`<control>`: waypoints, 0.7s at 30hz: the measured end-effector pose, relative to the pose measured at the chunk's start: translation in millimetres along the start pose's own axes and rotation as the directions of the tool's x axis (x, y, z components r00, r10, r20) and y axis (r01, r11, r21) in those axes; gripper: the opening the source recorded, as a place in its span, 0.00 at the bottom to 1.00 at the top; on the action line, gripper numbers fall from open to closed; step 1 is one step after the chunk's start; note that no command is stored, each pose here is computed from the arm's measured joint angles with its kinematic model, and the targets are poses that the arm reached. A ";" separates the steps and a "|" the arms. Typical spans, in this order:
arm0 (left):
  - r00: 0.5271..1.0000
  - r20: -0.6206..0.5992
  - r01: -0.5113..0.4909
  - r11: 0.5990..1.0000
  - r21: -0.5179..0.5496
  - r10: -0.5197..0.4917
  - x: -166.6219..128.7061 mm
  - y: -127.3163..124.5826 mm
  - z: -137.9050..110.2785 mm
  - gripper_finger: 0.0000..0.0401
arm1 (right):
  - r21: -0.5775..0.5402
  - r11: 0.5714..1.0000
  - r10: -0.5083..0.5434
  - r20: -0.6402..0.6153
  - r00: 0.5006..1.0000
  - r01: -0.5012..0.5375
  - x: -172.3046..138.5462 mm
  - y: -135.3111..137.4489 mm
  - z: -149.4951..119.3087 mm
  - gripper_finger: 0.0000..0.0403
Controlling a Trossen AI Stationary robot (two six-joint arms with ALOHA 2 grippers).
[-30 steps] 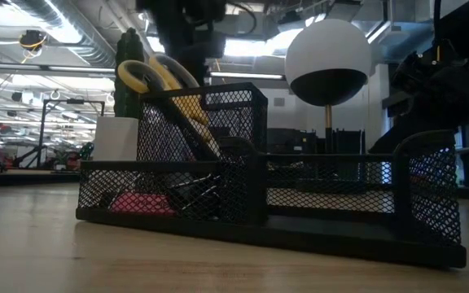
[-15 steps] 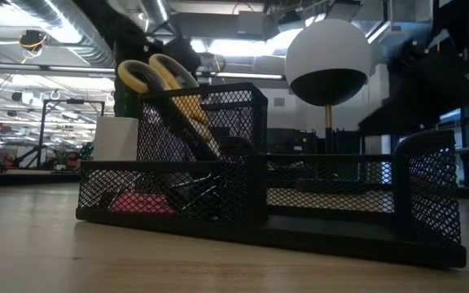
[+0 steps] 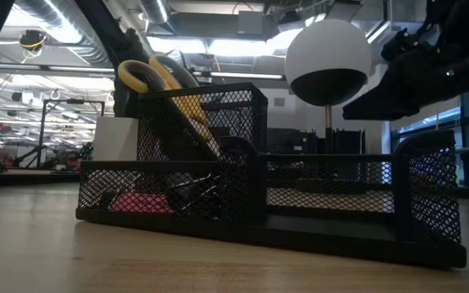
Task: Pick and place office supplies into organizer
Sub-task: Put the pink sticky notes into the mesh desk organizer
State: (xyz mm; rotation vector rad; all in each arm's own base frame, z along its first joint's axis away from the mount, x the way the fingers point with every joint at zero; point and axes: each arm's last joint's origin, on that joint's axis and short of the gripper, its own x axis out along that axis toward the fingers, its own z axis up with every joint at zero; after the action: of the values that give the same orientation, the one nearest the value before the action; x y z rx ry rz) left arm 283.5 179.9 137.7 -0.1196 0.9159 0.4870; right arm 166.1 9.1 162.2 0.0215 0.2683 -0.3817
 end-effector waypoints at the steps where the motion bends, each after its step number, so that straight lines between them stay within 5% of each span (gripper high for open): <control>1: 1.000 0.013 -0.001 1.000 -0.007 0.001 -1.1 -0.1 1.5 0.14 | 0.000 1.000 -0.004 -0.001 1.000 0.004 0.3 -0.6 0.0 0.59; 14: 0.995 0.055 0.089 0.996 -0.011 -0.089 -5.8 -13.9 7.6 0.14 | -0.045 0.998 -0.047 -0.006 0.999 0.046 3.3 -7.6 0.2 0.59; 21: 1.000 -0.008 0.015 1.000 -0.004 -0.015 -6.1 -21.5 2.8 0.14 | -0.061 0.996 -0.066 -0.007 0.998 0.065 4.4 -10.7 0.5 0.59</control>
State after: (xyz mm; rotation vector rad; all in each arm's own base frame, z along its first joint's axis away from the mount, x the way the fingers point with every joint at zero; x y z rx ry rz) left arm 292.2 159.5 142.0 -0.1317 0.9214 0.4744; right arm 166.3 -2.5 161.8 -0.0454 0.2896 -0.4385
